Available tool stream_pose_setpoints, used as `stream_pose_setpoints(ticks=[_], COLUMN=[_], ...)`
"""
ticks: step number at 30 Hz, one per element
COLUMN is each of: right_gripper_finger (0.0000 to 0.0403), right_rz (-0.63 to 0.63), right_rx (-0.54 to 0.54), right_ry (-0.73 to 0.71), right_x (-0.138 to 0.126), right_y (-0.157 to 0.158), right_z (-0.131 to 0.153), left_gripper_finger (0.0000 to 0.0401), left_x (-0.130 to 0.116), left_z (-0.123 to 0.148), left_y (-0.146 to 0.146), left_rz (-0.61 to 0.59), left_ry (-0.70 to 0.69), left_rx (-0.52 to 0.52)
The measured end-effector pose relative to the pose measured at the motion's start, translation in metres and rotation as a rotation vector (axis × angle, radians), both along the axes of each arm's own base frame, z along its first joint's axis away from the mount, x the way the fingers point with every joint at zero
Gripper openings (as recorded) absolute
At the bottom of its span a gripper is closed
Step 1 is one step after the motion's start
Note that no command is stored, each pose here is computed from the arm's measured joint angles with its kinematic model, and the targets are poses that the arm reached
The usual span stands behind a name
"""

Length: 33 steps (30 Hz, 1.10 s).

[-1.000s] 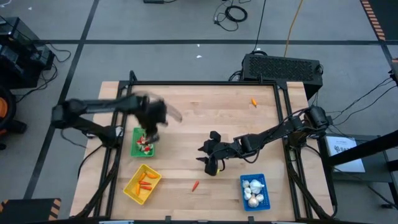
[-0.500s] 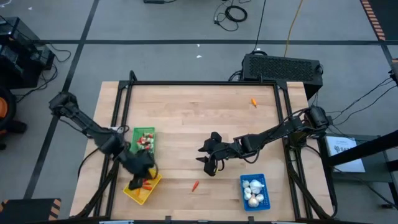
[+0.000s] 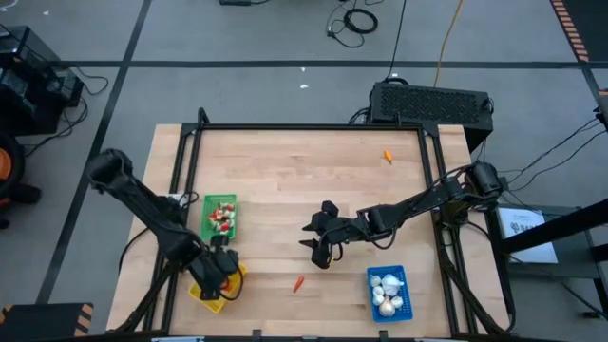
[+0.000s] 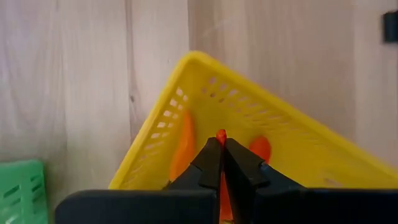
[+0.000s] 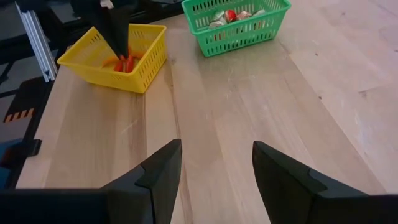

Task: Sort produce into baskets
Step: Put the red chili pepper into the yellow bin

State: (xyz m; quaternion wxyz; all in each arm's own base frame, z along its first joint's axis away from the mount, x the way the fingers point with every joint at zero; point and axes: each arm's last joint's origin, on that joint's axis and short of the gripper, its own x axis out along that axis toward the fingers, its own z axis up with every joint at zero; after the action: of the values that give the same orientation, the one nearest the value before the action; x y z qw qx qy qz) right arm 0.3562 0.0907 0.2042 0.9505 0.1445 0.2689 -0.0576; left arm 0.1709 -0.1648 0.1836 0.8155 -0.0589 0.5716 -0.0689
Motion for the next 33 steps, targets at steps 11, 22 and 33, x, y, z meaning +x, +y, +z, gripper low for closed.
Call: stream_pose_setpoints(ticks=[11,22,33], right_gripper_finger=[0.0187,0.0187,0.0187], right_rz=[-0.001,-0.001,-0.001], right_rx=[0.003,0.003,0.003], right_ry=[-0.002,-0.003,-0.004], right_x=[0.0,0.0,0.0], right_y=[0.0,0.0,0.0], right_z=[0.0,0.0,0.0], left_gripper_finger=[0.0015,0.0015,0.0015], left_x=[-0.007,-0.021,-0.02], left_z=[-0.01,-0.013,-0.012], left_y=[0.007,0.014,0.013], left_rz=[-0.003,0.278,0.251], left_ry=[0.118,0.393,0.387], left_rx=[0.112,0.042,0.033])
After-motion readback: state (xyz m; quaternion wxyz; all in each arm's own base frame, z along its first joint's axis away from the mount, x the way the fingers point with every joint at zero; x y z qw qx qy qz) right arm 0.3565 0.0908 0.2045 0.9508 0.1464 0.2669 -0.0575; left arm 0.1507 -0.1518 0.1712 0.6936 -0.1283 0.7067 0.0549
